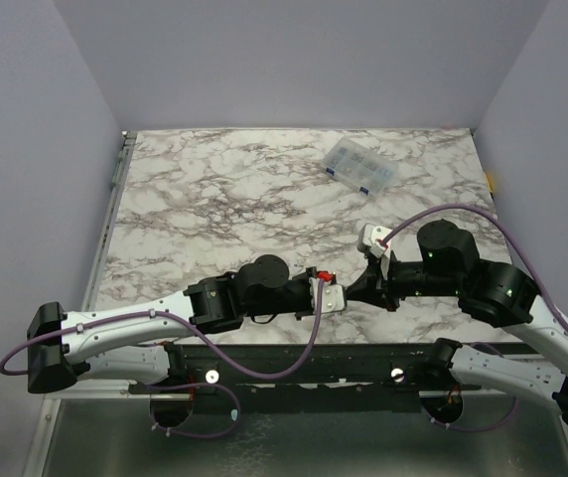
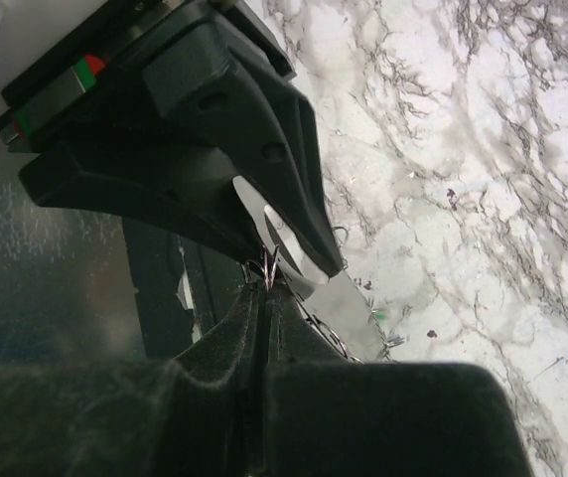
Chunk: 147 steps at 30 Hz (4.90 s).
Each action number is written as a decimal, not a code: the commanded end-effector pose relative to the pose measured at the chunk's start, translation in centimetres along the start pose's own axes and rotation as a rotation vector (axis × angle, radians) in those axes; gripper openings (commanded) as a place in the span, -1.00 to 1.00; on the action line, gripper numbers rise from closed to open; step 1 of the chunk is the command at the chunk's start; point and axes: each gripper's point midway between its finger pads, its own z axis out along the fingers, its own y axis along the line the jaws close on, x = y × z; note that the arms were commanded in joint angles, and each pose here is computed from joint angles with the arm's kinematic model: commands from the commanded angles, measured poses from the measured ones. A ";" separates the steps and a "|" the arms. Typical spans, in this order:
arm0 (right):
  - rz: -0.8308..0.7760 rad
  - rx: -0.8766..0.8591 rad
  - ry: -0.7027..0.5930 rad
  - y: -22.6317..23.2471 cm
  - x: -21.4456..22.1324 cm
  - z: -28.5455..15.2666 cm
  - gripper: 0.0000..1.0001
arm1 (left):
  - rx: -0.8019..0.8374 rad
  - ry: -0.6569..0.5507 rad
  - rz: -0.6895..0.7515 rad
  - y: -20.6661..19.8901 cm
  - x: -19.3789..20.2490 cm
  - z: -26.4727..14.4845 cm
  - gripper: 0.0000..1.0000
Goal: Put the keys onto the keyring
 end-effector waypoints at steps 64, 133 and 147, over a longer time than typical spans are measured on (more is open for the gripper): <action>-0.091 0.141 -0.686 -2.7 -1.8 2.6 -0.58 | -0.320 -0.212 0.087 6.7 -6.5 -1.7 -1.00; 0.132 0.465 -0.165 -10.8 -8.7 4.4 -0.99 | -0.997 0.318 0.051 20.8 7.8 -14.9 0.67; 0.038 0.529 -0.051 -17.7 -9.2 14.9 -0.99 | -1.513 0.318 -0.232 26.5 12.7 -25.8 0.50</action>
